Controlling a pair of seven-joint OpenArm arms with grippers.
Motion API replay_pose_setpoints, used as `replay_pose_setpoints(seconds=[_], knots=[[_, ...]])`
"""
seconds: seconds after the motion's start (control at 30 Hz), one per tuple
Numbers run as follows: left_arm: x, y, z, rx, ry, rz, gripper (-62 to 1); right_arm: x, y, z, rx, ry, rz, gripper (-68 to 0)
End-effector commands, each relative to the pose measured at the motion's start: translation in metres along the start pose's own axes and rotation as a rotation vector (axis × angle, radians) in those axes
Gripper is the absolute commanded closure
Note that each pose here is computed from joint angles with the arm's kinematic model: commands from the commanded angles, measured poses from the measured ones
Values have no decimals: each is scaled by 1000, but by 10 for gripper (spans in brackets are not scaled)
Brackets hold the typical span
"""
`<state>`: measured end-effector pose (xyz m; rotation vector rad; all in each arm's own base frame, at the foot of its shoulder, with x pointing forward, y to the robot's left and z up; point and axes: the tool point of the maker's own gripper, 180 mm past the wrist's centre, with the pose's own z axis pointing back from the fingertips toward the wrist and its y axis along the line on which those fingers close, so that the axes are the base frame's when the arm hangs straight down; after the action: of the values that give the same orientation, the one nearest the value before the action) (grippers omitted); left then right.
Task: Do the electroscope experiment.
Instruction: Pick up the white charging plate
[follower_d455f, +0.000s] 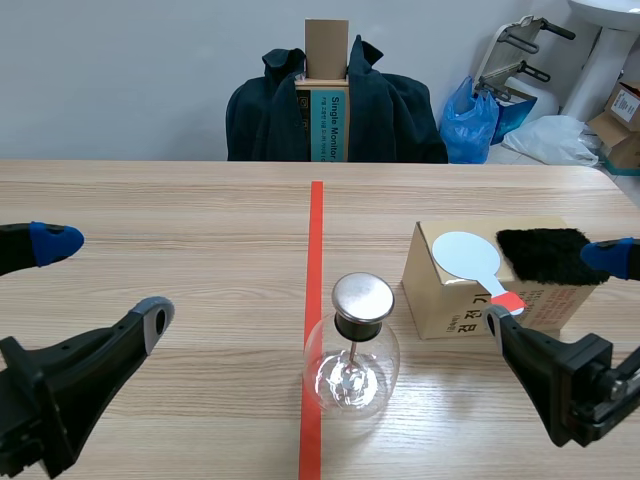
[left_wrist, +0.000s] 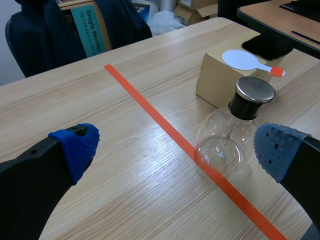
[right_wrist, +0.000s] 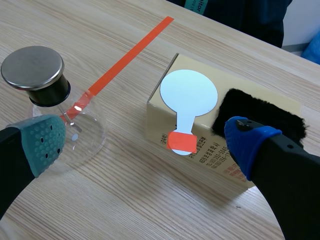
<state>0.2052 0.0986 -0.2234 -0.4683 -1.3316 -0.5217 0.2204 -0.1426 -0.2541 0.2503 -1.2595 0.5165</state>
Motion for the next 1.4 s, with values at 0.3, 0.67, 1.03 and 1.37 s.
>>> replay_pose_setpoints(seconds=[0.3, 0.67, 1.03, 1.37], knots=[[5, -3, -1, -11, -7, -2, -623, 13, -3, 0, -6, -49, 5, -679], [5, -3, -1, -11, -7, -2, -623, -11, 0, 1, 22, 80, 277, -679], [5, -3, -1, -11, -7, -2, -623, -94, -49, 34, -110, 624, 1015, -679], [5, -3, -1, -12, -7, -2, -623, -76, -52, 14, -275, 387, 1351, -679]])
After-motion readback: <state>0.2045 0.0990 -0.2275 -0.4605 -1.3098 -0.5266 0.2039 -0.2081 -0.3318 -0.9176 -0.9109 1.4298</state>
